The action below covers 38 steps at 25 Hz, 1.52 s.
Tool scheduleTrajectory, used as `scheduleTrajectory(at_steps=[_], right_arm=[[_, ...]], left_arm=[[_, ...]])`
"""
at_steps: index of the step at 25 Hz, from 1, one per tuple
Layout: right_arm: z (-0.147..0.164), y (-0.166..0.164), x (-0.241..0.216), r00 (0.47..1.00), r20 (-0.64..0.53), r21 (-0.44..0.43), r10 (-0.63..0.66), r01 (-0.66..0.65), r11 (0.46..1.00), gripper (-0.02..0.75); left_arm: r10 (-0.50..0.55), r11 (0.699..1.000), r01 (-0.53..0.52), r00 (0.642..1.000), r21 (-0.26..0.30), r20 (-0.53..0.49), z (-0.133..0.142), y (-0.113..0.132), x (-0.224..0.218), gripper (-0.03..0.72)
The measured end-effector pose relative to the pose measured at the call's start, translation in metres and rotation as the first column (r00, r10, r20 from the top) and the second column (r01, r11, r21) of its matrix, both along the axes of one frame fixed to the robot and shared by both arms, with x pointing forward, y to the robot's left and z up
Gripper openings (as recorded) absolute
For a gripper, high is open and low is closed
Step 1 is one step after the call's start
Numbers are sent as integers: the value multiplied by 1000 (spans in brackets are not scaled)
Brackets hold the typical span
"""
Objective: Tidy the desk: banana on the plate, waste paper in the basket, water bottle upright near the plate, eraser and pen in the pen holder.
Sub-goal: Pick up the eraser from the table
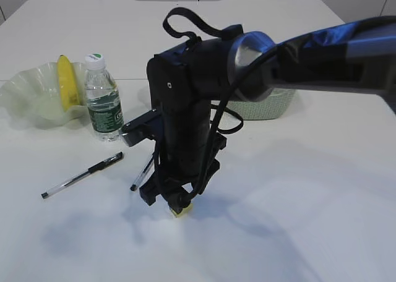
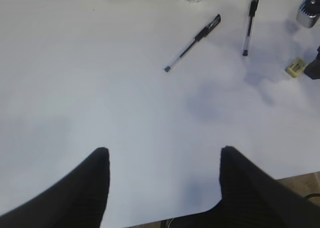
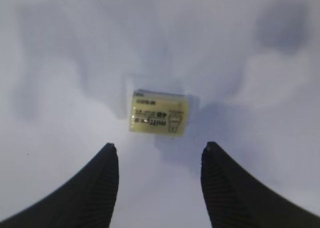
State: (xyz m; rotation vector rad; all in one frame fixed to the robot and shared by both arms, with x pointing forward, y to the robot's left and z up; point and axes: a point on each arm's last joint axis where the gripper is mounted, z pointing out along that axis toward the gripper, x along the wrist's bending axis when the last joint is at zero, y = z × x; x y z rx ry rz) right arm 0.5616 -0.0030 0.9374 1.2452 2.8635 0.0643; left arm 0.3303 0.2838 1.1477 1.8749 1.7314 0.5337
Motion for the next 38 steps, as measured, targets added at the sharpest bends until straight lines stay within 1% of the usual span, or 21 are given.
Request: scheduleTrajectory(at_steps=[4, 11, 25, 32, 34, 38], right_arm=[[-14, 3, 1, 999, -27, -1, -18, 18, 1000, 393], [-16, 7, 5, 998, -5, 31, -67, 67, 997, 393], [-35, 11, 8, 995, -27, 12, -99, 100, 995, 393], [-37, 11, 8, 994, -36, 10, -104, 105, 994, 393], [-37, 11, 8, 994, -37, 11, -107, 107, 994, 378], [-37, 11, 8, 994, -37, 11, -107, 107, 994, 290]], left_arm=[[-1, 1000, 1, 1000, 1, 0, 0, 0, 0, 487], [-1, 1000, 1, 1000, 1, 0, 0, 0, 0, 486], [-1, 1000, 1, 1000, 1, 0, 0, 0, 0, 477], [-1, 1000, 1, 1000, 1, 0, 0, 0, 0, 477], [-1, 1000, 1, 1000, 1, 0, 0, 0, 0, 477], [-1, 1000, 1, 1000, 1, 0, 0, 0, 0, 477]])
